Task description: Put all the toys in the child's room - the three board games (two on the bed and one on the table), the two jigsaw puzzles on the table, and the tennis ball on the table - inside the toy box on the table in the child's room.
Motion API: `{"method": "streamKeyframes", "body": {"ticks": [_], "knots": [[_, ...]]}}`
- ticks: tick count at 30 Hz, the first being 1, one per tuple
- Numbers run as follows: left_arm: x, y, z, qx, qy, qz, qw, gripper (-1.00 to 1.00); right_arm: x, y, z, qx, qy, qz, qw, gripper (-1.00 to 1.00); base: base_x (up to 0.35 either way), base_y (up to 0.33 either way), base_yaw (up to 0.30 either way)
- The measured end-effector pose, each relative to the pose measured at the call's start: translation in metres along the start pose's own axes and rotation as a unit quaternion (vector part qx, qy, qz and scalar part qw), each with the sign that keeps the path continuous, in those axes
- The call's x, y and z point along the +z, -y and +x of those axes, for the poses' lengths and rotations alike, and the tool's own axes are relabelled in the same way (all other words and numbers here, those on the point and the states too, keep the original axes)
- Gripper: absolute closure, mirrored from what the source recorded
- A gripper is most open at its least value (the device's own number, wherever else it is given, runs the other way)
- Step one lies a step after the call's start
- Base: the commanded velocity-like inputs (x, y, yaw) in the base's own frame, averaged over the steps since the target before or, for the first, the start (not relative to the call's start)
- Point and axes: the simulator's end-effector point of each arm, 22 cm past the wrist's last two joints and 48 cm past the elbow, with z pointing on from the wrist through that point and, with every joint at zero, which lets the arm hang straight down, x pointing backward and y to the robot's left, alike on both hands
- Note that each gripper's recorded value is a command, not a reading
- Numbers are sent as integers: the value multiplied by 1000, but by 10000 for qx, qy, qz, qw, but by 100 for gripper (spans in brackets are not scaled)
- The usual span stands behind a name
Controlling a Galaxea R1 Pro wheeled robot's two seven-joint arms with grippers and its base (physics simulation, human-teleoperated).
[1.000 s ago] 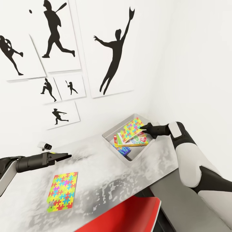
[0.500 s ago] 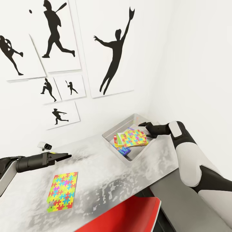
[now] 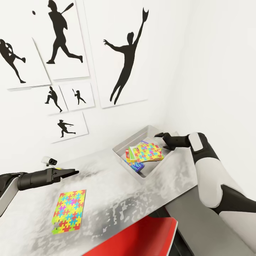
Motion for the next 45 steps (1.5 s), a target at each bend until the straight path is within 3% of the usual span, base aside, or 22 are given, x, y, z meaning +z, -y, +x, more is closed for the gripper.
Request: {"method": "streamKeyframes", "body": {"ticks": [9, 26, 31, 35, 40, 45], "knots": [[-1, 3, -1, 30, 7, 1, 10000, -100, -20, -19, -26, -231, 394, -115, 9989, -100, -219, 0, -28], [-4, 16, -6, 162, 42, 25, 9999, -100, -31, -44, -25, -355, 461, -246, 9980, -100, -188, 0, -22], [-4, 20, -7, 201, 52, 32, 9998, -100, -27, -55, -16, -686, 352, -152, 9969, -100, -8, 0, 46], [-5, 23, -9, 235, 67, 37, 9997, -100, -19, -75, 2, -1174, 179, -77, 9929, -100, -2, 0, 77], [-11, 28, -16, 309, 176, 32, 9994, -100, -16, -120, 17, -1584, 182, -320, 9867, -100, 0, 0, 129], [-15, 32, -20, 366, 243, 31, 9990, -100, -17, -150, 29, -1741, 199, -515, 9832, -100, 0, 0, 149]]}}
